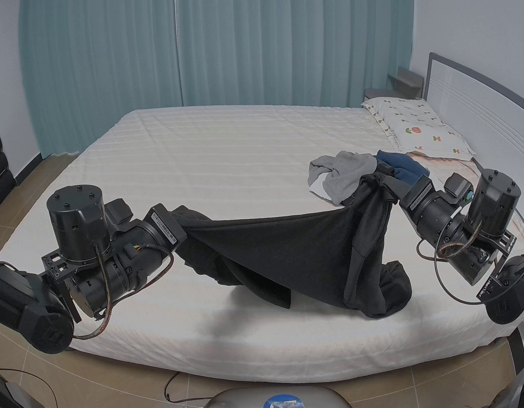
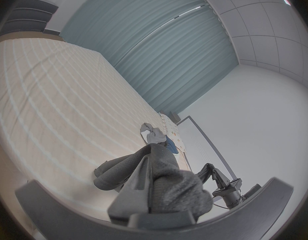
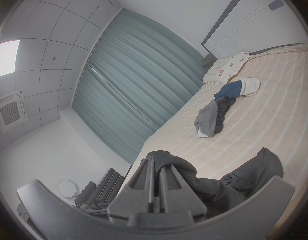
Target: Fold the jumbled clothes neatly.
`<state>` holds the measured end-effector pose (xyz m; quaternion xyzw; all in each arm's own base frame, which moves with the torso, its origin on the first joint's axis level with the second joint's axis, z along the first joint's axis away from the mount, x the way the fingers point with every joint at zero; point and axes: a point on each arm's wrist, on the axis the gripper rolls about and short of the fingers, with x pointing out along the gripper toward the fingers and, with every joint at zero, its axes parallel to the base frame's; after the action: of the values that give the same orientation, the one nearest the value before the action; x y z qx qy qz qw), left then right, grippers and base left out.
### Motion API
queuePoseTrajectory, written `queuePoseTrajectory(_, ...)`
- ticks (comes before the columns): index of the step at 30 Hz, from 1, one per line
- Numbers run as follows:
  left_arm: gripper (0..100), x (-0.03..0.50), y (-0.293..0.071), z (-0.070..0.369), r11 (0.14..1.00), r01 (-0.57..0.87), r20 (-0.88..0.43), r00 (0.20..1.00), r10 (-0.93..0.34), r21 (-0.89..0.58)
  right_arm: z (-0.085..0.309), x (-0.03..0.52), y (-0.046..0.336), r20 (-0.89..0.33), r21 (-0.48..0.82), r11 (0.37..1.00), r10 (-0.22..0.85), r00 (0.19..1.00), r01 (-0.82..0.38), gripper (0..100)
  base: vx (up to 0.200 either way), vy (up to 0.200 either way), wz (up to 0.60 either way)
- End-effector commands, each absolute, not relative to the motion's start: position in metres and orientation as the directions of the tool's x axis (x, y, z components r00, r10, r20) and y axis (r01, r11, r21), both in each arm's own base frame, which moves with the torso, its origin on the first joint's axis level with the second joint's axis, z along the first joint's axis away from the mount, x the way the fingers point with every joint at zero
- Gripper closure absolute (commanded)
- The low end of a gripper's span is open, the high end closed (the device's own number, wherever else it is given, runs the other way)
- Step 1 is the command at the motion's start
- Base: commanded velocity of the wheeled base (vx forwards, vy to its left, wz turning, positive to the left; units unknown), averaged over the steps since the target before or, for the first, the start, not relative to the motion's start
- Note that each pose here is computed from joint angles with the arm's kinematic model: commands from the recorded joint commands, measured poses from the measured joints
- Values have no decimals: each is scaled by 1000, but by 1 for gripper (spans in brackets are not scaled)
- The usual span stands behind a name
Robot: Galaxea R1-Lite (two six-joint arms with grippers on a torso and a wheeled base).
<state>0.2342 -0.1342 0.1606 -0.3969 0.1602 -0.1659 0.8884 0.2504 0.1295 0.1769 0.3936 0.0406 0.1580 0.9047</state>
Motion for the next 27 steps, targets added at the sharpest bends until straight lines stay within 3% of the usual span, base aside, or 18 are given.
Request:
queuePoseTrajectory(1, 100, 234, -134, 161, 630, 168, -152, 894, -422, -759, 177, 248, 132, 53, 725, 638, 323, 945, -259, 100, 0, 200, 0)
queuePoseTrajectory(19, 100, 235, -135, 158, 637, 158, -167, 892, -419, -755, 176, 246, 130, 47, 726, 637, 332, 942, -261, 100, 0, 200, 0)
queuePoseTrajectory(27, 100, 235, -135, 156, 638, 156, -172, 890, -421, -754, 177, 245, 130, 50, 726, 636, 331, 942, -262, 100, 0, 0, 0)
